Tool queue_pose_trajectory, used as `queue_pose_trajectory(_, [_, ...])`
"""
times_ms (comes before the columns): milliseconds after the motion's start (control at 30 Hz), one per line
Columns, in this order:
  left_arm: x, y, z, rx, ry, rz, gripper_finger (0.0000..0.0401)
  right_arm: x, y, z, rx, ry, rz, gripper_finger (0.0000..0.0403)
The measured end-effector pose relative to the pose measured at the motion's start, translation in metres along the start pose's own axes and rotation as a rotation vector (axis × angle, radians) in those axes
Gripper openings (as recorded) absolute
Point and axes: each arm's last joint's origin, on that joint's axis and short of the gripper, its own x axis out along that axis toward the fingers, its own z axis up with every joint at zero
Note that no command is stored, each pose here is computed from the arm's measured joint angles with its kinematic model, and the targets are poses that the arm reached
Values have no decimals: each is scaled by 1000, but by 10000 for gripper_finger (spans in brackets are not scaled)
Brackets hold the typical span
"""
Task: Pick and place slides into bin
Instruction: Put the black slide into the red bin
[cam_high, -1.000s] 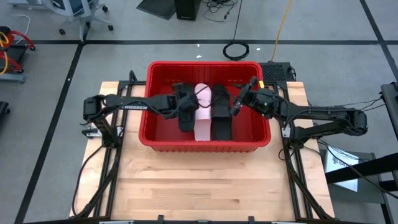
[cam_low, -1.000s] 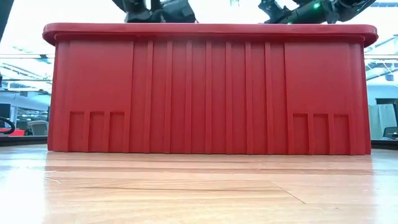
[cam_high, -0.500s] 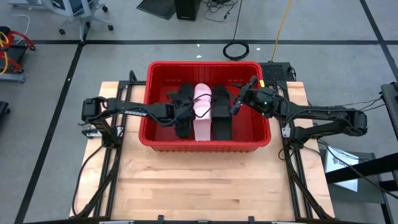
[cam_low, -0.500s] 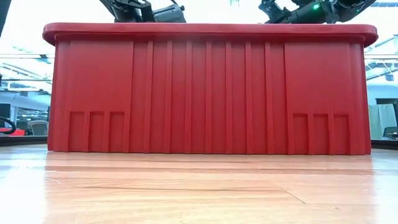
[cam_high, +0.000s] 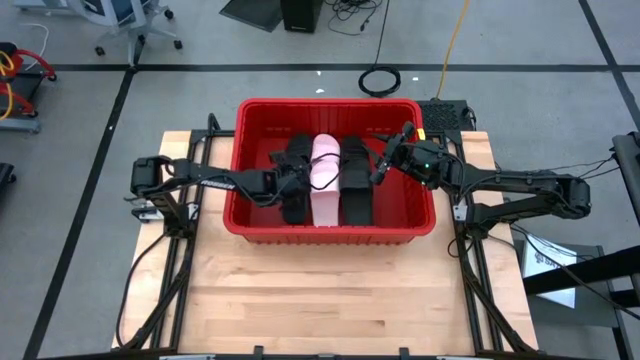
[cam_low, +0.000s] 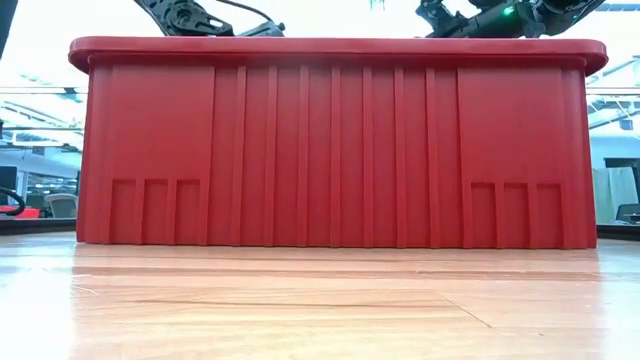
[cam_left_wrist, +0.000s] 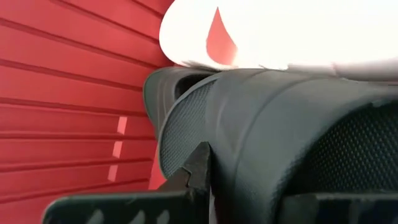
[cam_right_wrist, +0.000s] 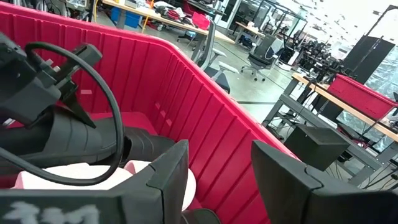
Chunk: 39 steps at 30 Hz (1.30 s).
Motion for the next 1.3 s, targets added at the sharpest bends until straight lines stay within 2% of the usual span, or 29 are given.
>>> queue_pose_trajectory(133, [4,4,0,-15,0,-3,42,0,0,0,0,0,0,164])
queue_pose_trajectory(367, [5,4,2,-84,-33,-99,42,0,0,0,9,0,0,164])
queue_pose_trajectory(967, [0,-4,-2,-8,4,-107,42,0,0,0,17,0,1,164])
queue_pose_trajectory(1200, [9,7,-2,-45,-1,-96,42,0,0,0,18,1,1,164])
queue_pose_trajectory(1300, [13,11,-3,-54,-2,-126,42,0,0,0,18,0,1,164])
